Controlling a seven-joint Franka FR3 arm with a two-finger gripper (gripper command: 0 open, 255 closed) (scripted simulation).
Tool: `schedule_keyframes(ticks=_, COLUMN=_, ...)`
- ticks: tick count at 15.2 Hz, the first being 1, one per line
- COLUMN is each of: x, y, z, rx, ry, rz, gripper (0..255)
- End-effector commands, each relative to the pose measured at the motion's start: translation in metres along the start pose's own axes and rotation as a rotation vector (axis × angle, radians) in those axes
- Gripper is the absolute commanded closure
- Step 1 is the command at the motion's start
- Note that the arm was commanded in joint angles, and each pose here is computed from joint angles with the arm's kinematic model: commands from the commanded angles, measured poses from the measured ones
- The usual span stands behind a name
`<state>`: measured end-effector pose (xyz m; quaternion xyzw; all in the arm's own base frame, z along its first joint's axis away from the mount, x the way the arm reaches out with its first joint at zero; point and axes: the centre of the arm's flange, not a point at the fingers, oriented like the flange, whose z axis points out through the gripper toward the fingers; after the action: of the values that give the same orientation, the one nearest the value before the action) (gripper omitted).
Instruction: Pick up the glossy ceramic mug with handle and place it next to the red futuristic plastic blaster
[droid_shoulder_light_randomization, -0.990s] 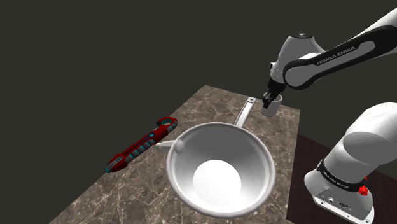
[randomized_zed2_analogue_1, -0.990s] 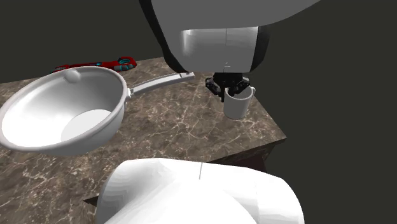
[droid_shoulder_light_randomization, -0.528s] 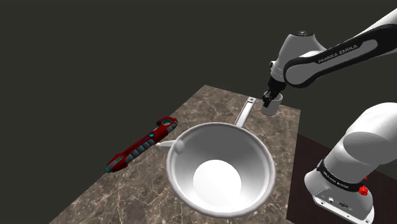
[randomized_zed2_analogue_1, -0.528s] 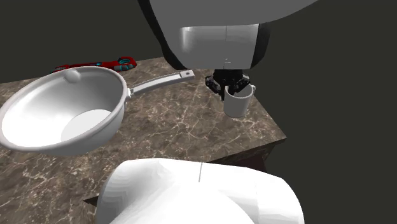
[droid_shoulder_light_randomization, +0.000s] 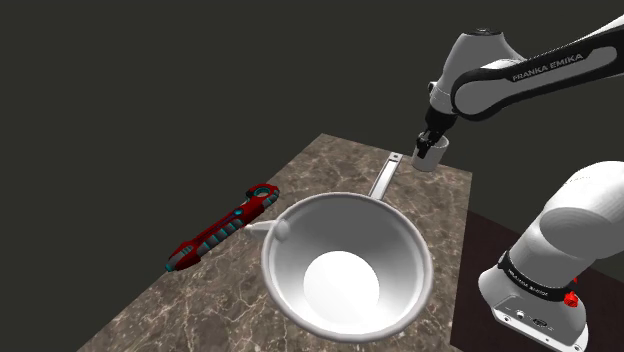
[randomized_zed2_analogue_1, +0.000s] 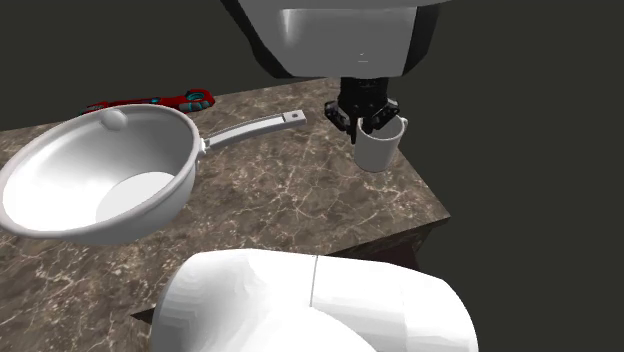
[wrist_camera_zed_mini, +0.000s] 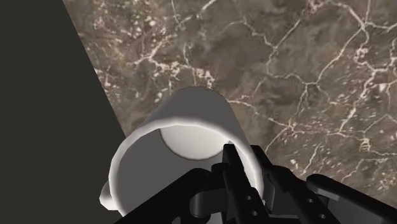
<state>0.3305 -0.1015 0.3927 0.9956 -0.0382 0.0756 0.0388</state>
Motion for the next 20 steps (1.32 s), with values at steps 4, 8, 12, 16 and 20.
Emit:
schedule_keyframes(ticks=4, x=0.004, y=0.001, z=-0.027, rx=0.0, ry=0.0, rz=0.0, gripper=255)
schedule_keyframes(ticks=8, x=0.007, y=0.002, z=-0.048, rx=0.0, ry=0.0, rz=0.0, gripper=255)
schedule_keyframes(ticks=12, x=0.01, y=0.004, z=-0.069, rx=0.0, ry=0.0, rz=0.0, gripper=255)
schedule_keyframes(ticks=16, x=0.013, y=0.005, z=-0.09, rx=0.0, ry=0.0, rz=0.0, gripper=255)
schedule_keyframes(ticks=20, x=0.017, y=0.007, z=-0.111, rx=0.0, ry=0.0, rz=0.0, gripper=255)
